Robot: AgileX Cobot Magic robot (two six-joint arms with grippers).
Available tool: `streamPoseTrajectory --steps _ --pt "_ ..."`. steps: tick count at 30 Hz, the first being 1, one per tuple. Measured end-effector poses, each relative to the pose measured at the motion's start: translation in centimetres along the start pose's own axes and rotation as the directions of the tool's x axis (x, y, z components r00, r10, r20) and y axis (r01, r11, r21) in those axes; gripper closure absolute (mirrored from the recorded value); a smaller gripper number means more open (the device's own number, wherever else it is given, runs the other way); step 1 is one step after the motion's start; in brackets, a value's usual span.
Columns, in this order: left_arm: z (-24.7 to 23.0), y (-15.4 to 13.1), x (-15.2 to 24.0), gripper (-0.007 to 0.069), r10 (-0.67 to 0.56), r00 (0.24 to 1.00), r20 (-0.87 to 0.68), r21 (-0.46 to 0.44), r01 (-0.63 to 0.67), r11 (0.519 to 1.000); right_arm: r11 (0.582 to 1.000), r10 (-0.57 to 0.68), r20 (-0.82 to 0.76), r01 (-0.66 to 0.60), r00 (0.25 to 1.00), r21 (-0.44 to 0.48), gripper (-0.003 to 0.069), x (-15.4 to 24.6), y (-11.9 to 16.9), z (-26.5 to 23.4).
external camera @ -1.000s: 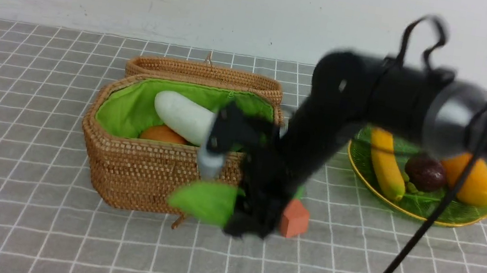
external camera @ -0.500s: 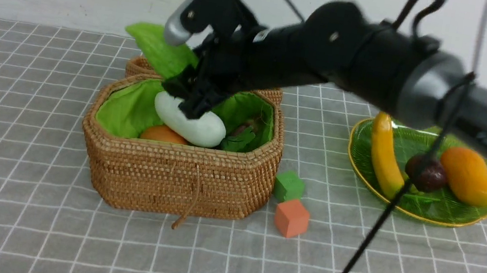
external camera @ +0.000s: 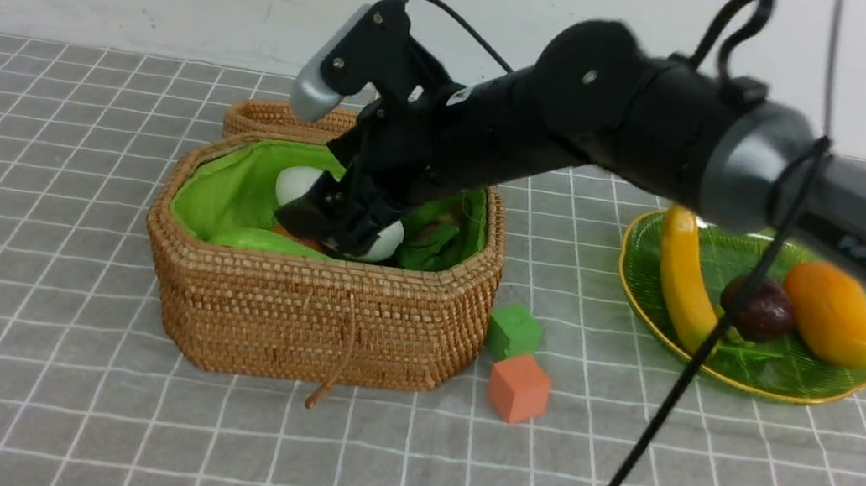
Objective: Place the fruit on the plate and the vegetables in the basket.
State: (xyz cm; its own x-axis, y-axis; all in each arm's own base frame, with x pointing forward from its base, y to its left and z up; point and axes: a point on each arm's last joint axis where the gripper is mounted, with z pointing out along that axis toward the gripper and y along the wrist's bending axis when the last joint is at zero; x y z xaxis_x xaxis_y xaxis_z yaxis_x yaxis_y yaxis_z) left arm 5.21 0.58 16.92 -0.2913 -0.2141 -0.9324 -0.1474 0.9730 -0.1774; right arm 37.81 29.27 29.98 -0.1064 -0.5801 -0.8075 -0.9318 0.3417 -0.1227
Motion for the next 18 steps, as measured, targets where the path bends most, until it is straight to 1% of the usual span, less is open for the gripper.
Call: streamPoseTrajectory --steps 1,2,3,4,5,6,7,8,9,10,11,12,13,15,18 --pt "0.0 0.0 0.0 0.0386 0.000 1.000 0.000 0.000 0.000 1.000 1.000 0.017 -0.026 -0.018 1.000 -0.026 0.0032 0.0 0.1 -1.3" --pt "0.0 0.0 0.0 0.0386 0.000 1.000 0.000 0.000 0.000 1.000 0.998 0.041 -0.066 -0.044 0.997 -0.054 0.0071 -0.1 0.0 -2.8" --pt "0.0 0.0 0.0 0.0386 0.000 1.000 0.000 0.000 0.000 1.000 0.994 0.078 -0.108 -0.085 0.991 -0.061 0.0123 -0.1 -0.3 -4.7" --pt "0.0 0.0 0.0 0.0386 0.000 1.000 0.000 0.000 0.000 1.000 0.993 0.085 -0.127 -0.095 0.988 -0.076 0.0132 0.0 -0.2 -5.0" --pt "0.0 0.0 0.0 0.0386 0.000 1.000 0.000 0.000 0.000 1.000 0.980 0.156 -0.206 -0.176 0.966 -0.087 0.0218 0.4 -0.3 -7.8" --pt "0.0 0.0 0.0 0.0386 0.000 1.000 0.000 0.000 0.000 1.000 0.968 0.220 -0.244 -0.242 0.945 -0.064 0.0292 0.5 -0.6 -9.8" --pt "0.0 0.0 0.0 0.0386 0.000 1.000 0.000 0.000 0.000 1.000 0.964 0.235 -0.255 -0.258 0.938 -0.060 0.0305 0.7 -0.8 -10.2" --pt "0.0 0.0 0.0 0.0386 0.000 1.000 0.000 0.000 0.000 1.000 0.941 0.323 -0.264 -0.338 0.909 -0.012 0.0398 0.7 -0.9 -12.2" --pt "0.0 0.0 0.0 0.0386 0.000 1.000 0.000 0.000 0.000 1.000 0.936 0.337 -0.267 -0.351 0.903 -0.006 0.0412 0.8 -0.9 -12.4" --pt "0.0 0.0 0.0 0.0386 0.000 1.000 0.000 0.000 0.000 1.000 0.901 0.428 -0.256 -0.429 0.867 0.055 0.0536 0.9 -0.8 -14.7" --pt "0.0 0.0 0.0 0.0386 0.000 1.000 0.000 0.000 0.000 1.000 0.900 0.432 -0.259 -0.433 0.864 0.056 0.0550 1.0 -0.9 -14.7" --pt "0.0 0.0 0.0 0.0386 0.000 1.000 0.000 0.000 0.000 1.000 0.879 0.474 -0.257 -0.470 0.842 0.084 0.0634 1.3 -0.1 -16.3" --pt "0.0 0.0 0.0 0.0386 0.000 1.000 0.000 0.000 0.000 1.000 0.878 0.477 -0.258 -0.471 0.840 0.087 0.0648 1.4 0.0 -16.5" --pt "0.0 0.0 0.0 0.0386 0.000 1.000 0.000 0.000 0.000 1.000 0.872 0.487 -0.275 -0.476 0.829 0.113 0.0674 2.0 1.2 -18.0" --pt "0.0 0.0 0.0 0.0386 0.000 1.000 0.000 0.000 0.000 1.000 0.877 0.479 -0.308 -0.456 0.822 0.150 0.0677 2.8 2.5 -19.6"
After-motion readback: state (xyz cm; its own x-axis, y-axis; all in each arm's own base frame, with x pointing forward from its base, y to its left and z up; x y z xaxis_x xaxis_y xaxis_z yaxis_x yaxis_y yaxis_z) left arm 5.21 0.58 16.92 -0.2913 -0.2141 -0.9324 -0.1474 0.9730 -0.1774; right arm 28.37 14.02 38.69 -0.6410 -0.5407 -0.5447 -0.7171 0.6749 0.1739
